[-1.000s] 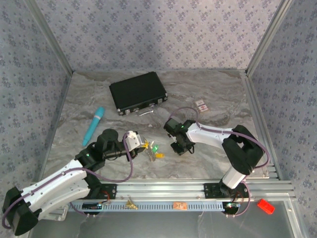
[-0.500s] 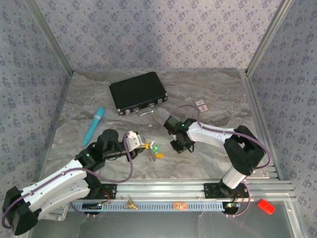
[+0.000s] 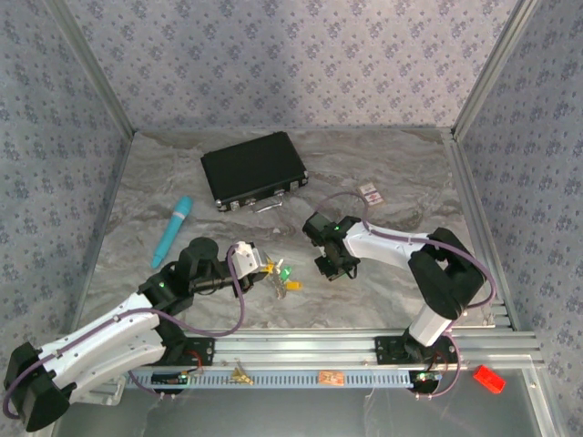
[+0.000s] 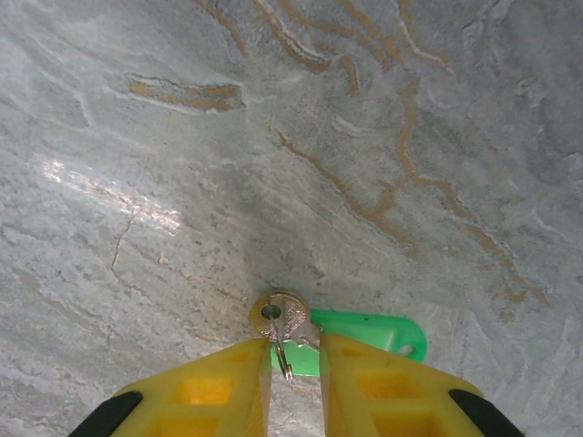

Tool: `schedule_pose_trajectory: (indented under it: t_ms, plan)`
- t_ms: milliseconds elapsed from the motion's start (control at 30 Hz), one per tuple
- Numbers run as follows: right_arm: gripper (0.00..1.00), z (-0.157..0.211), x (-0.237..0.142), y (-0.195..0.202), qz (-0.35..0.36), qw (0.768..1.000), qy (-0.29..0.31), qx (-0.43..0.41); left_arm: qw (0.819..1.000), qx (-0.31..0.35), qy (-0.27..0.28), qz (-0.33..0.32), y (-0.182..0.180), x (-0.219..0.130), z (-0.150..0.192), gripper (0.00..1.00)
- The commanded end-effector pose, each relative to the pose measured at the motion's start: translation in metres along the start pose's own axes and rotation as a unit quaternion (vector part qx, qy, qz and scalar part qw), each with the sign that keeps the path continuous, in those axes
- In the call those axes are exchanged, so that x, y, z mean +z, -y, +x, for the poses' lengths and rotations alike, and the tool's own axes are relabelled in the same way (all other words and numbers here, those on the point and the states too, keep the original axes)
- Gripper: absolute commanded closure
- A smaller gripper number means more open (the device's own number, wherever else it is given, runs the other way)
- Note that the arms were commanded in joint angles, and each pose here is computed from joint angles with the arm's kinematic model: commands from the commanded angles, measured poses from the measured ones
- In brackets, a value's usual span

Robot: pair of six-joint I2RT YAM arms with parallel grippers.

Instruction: Put the keys on the keyring

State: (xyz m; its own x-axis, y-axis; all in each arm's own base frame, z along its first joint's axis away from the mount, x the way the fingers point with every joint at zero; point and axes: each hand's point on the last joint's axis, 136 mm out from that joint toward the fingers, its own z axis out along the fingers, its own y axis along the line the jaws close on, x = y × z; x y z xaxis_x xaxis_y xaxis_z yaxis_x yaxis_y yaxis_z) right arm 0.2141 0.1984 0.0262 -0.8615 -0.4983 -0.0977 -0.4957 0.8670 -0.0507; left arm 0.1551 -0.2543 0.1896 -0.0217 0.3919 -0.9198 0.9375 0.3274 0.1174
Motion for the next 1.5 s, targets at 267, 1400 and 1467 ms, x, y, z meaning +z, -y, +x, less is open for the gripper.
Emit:
schedule_pose_trajectory:
  t_ms: [267, 1400, 1467]
  plan:
    - [0.81, -0.002, 0.004, -0.002, -0.007, 1.0, -0.01, 0.01, 1.0, 0.012, 0.02, -0.002, 0.0, -0.004, -0.013, 1.0]
    - [1.0, -0.022, -0.034, -0.014, -0.042, 0.995, 0.078, -0.055, 1.0, 0.01, 0.017, 0.001, 0.001, -0.003, -0.012, 1.0]
    - [1.0, -0.026, -0.049, -0.021, -0.05, 0.988, 0.112, -0.094, 1.0, 0.009, 0.016, 0.0, 0.001, -0.003, -0.011, 1.0]
